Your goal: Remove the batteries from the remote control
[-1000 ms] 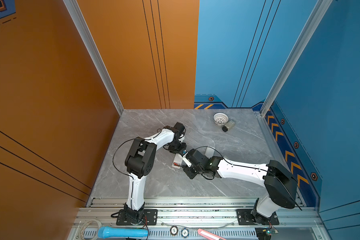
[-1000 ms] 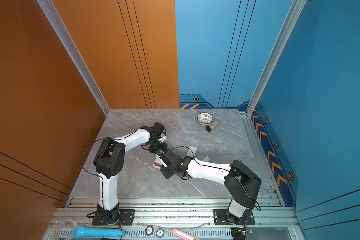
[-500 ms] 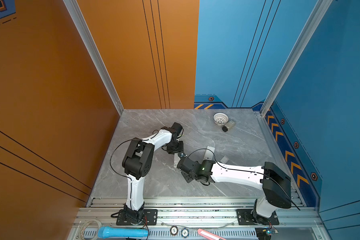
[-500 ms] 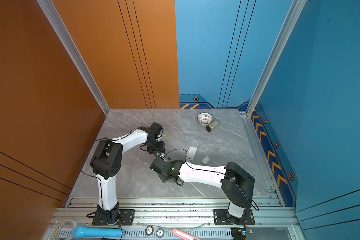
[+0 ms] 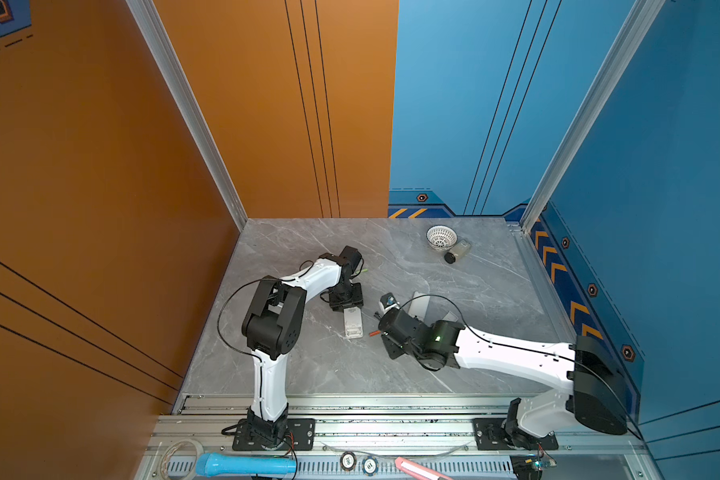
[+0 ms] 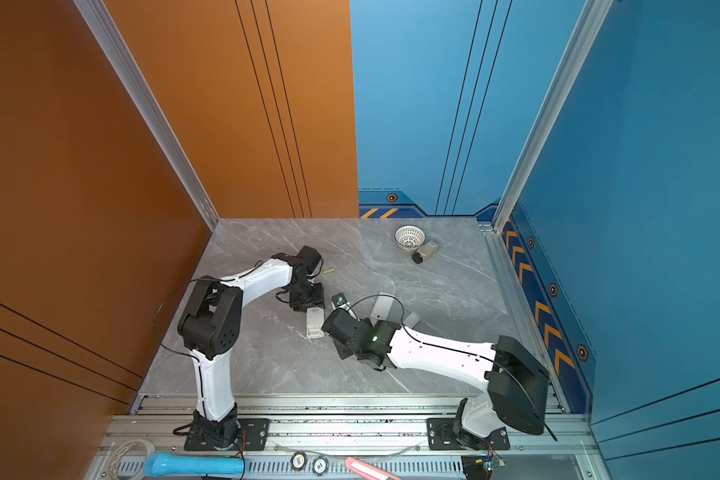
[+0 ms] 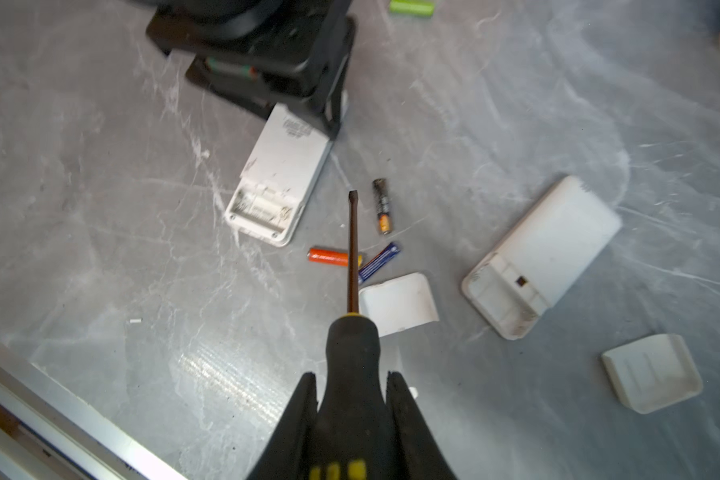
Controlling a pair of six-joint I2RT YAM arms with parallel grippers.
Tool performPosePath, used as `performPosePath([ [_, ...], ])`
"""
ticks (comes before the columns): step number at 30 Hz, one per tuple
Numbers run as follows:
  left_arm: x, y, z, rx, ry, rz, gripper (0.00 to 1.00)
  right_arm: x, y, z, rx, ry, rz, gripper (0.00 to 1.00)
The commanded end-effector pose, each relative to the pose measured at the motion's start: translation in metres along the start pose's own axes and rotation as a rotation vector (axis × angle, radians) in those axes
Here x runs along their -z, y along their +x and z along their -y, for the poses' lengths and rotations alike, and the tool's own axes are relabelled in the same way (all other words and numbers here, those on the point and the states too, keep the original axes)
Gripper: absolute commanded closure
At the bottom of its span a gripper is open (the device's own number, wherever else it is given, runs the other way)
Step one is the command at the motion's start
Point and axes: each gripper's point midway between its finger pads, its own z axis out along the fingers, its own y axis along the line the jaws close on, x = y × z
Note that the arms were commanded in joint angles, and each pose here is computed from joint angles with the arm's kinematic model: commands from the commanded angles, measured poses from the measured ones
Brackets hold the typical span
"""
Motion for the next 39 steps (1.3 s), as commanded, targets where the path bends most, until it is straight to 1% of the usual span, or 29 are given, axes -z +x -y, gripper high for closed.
performPosePath([
  [1,0.023,-0.004,-0.009,0.024,-0.028,0.025,0.51,0.012,0.002,0.035,-0.044,0.068,0.012,1.0],
  [3,0.031,-0.011,-0.003,0.037,0.002,0.044,0.38,0.014,0.006,0.058,-0.078,0.118,0.001,1.0],
  [5,0.042,-0.019,0.004,0.046,0.034,0.071,0.22,0.013,0.014,0.09,-0.153,0.189,-0.017,0.99],
  [6,0.049,-0.022,0.008,0.043,0.05,0.085,0.19,0.012,0.016,0.103,-0.193,0.209,-0.013,0.98],
  [7,0.055,-0.025,0.013,0.038,0.067,0.101,0.07,0.011,0.018,0.116,-0.236,0.227,0.001,0.95],
  [10,0.074,-0.032,0.027,0.024,0.127,0.136,0.02,0.0,0.027,0.144,-0.355,0.24,0.037,0.91],
  [11,0.079,-0.033,0.03,0.023,0.142,0.145,0.0,-0.005,0.032,0.159,-0.415,0.253,0.041,0.9],
  [13,0.089,-0.035,0.036,0.016,0.169,0.167,0.02,-0.015,0.04,0.169,-0.476,0.246,0.05,0.89],
  [14,0.095,-0.036,0.038,0.012,0.182,0.182,0.02,-0.019,0.044,0.172,-0.499,0.243,0.051,0.86],
  [18,0.128,-0.041,0.045,-0.012,0.235,0.271,0.02,-0.035,0.051,0.167,-0.53,0.177,0.034,0.69],
  [19,0.139,-0.042,0.045,-0.018,0.243,0.3,0.02,-0.039,0.05,0.161,-0.528,0.139,0.025,0.64],
  [20,0.149,-0.042,0.045,-0.027,0.251,0.332,0.02,-0.043,0.048,0.155,-0.525,0.102,0.026,0.57],
  [23,0.177,-0.041,0.037,-0.039,0.262,0.437,0.02,-0.049,0.045,0.153,-0.533,0.063,0.005,0.37],
  [25,0.193,-0.039,0.022,-0.032,0.258,0.508,0.02,-0.049,0.038,0.158,-0.552,0.036,0.005,0.24],
  [26,0.2,-0.037,0.013,-0.019,0.263,0.539,0.02,-0.046,0.033,0.163,-0.556,0.023,0.009,0.21],
  [27,0.203,-0.035,0.004,-0.005,0.266,0.56,0.02,-0.044,0.03,0.167,-0.558,0.017,0.016,0.16],
  [28,0.209,-0.033,-0.007,0.012,0.267,0.585,0.02,-0.038,0.023,0.174,-0.561,0.011,0.031,0.09],
  [29,0.209,-0.029,-0.018,0.032,0.26,0.594,0.02,-0.032,0.018,0.182,-0.561,0.015,0.046,0.03],
  [31,0.211,-0.023,-0.039,0.055,0.242,0.611,0.02,-0.02,0.014,0.201,-0.579,0.039,0.056,0.0],
  [33,0.213,-0.015,-0.063,0.093,0.211,0.64,0.02,-0.002,0.012,0.229,-0.619,0.091,0.081,0.0],
  [34,0.215,-0.012,-0.075,0.103,0.189,0.67,0.02,0.008,0.014,0.247,-0.653,0.126,0.104,0.0],
  [35,0.216,-0.009,-0.082,0.086,0.176,0.705,0.02,0.017,0.017,0.263,-0.676,0.16,0.124,0.0],
  [36,0.212,-0.007,-0.09,0.072,0.15,0.732,0.02,0.024,0.021,0.275,-0.688,0.195,0.137,0.0],
  [37,0.204,-0.003,-0.103,0.067,0.095,0.752,0.02,0.031,0.026,0.288,-0.694,0.229,0.152,0.0],
  [39,0.197,-0.003,-0.127,0.082,0.02,0.798,0.02,0.043,0.041,0.316,-0.725,0.307,0.168,0.0],
])
